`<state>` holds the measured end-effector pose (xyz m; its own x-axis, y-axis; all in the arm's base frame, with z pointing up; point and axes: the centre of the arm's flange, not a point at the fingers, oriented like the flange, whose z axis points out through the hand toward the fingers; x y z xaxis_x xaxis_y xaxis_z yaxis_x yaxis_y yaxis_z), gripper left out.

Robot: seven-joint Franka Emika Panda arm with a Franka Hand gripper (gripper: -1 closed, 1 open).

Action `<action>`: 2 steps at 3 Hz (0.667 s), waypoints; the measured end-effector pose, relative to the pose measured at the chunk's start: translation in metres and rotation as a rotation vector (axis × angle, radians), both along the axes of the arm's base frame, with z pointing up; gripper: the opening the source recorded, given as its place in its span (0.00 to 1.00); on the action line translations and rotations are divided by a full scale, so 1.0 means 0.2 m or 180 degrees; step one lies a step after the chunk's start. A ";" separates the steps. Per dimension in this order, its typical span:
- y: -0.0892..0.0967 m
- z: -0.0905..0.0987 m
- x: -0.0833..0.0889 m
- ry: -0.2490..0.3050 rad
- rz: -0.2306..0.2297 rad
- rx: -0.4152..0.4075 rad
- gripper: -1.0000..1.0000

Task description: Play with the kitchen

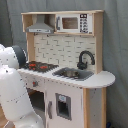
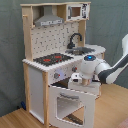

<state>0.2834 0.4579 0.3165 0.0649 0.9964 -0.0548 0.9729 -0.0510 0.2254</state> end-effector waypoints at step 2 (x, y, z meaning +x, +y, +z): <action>0.00 0.07 0.04 -0.0017 -0.0118 -0.0138 1.00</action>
<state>0.2906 0.4588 0.3304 0.1023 0.9900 -0.0976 0.9693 -0.0772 0.2335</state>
